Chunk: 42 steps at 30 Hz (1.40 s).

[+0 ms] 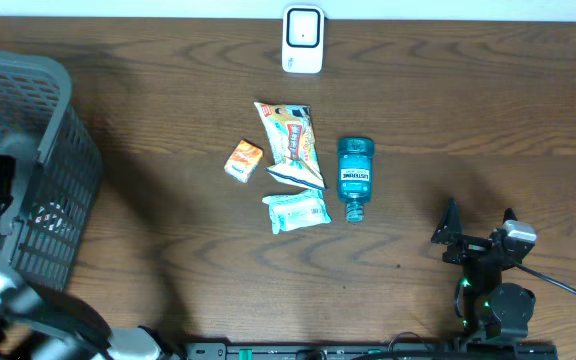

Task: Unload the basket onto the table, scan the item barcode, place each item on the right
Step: 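Retract the left arm back toward the basket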

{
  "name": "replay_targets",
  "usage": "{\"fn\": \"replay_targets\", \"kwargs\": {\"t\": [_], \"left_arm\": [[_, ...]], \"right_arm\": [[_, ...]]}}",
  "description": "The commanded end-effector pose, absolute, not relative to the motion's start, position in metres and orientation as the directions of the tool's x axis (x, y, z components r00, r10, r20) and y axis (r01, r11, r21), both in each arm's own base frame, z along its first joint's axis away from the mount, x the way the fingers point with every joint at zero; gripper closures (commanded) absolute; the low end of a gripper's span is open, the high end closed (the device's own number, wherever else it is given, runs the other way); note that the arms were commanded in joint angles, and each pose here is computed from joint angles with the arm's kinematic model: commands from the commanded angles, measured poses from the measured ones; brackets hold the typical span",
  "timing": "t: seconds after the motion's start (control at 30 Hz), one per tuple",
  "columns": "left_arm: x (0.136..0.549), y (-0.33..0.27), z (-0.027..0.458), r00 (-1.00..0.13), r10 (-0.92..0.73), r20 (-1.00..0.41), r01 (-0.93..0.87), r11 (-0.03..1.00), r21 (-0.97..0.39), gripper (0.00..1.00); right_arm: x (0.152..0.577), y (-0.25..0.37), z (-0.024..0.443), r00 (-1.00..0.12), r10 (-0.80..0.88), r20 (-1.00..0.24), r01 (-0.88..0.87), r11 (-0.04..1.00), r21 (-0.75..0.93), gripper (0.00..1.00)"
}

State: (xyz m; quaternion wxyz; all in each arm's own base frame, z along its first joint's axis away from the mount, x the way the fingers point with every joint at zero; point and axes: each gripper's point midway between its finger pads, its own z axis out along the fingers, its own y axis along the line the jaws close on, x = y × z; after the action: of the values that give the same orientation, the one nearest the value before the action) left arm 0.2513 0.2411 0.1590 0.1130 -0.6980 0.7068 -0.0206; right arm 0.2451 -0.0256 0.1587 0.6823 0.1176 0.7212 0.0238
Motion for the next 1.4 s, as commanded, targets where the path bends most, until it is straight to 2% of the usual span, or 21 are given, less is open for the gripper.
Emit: {"fn": "replay_targets", "kwargs": {"t": [0.0,0.2,0.4,0.8,0.97,1.1,1.3,1.37], "left_arm": [[0.252,0.240,0.116,0.044,-0.999,-0.015,-0.994,-0.043,-0.101,0.02],[0.251,0.239,0.067,0.171,-0.982,0.081,-0.985,-0.171,0.013,0.02],[0.255,0.242,0.038,0.180,-0.978,0.105,-0.983,-0.176,0.050,0.02],[0.262,0.248,0.013,0.175,-0.982,0.078,-0.985,-0.174,0.012,0.02],[0.250,0.231,-0.008,0.166,-0.981,0.103,-0.986,-0.162,0.048,0.00],[0.246,0.226,-0.009,0.148,-0.982,0.115,-0.988,-0.142,0.060,0.19],[0.251,0.235,0.013,0.127,-0.989,0.078,-0.992,-0.127,0.007,0.34],[0.255,0.244,0.029,0.119,-0.992,0.046,-0.992,-0.121,-0.035,0.34]], "right_arm": [[0.245,-0.024,0.158,-0.042,0.209,-0.977,0.132,0.970,0.202,0.01],[0.245,-0.024,0.158,-0.042,0.209,-0.977,0.132,0.970,0.202,0.01],[0.245,-0.024,0.158,-0.042,0.209,-0.977,0.132,0.970,0.202,0.01],[0.245,-0.024,0.158,-0.042,0.209,-0.977,0.132,0.970,0.202,0.01],[0.245,-0.024,0.158,-0.042,0.209,-0.977,0.131,0.971,0.202,0.01],[0.245,-0.024,0.158,-0.042,0.209,-0.977,0.132,0.970,0.202,0.01],[0.245,-0.024,0.158,-0.042,0.209,-0.977,0.131,0.971,0.202,0.01],[0.245,-0.024,0.158,-0.042,0.209,-0.977,0.132,0.970,0.202,0.01]]}}
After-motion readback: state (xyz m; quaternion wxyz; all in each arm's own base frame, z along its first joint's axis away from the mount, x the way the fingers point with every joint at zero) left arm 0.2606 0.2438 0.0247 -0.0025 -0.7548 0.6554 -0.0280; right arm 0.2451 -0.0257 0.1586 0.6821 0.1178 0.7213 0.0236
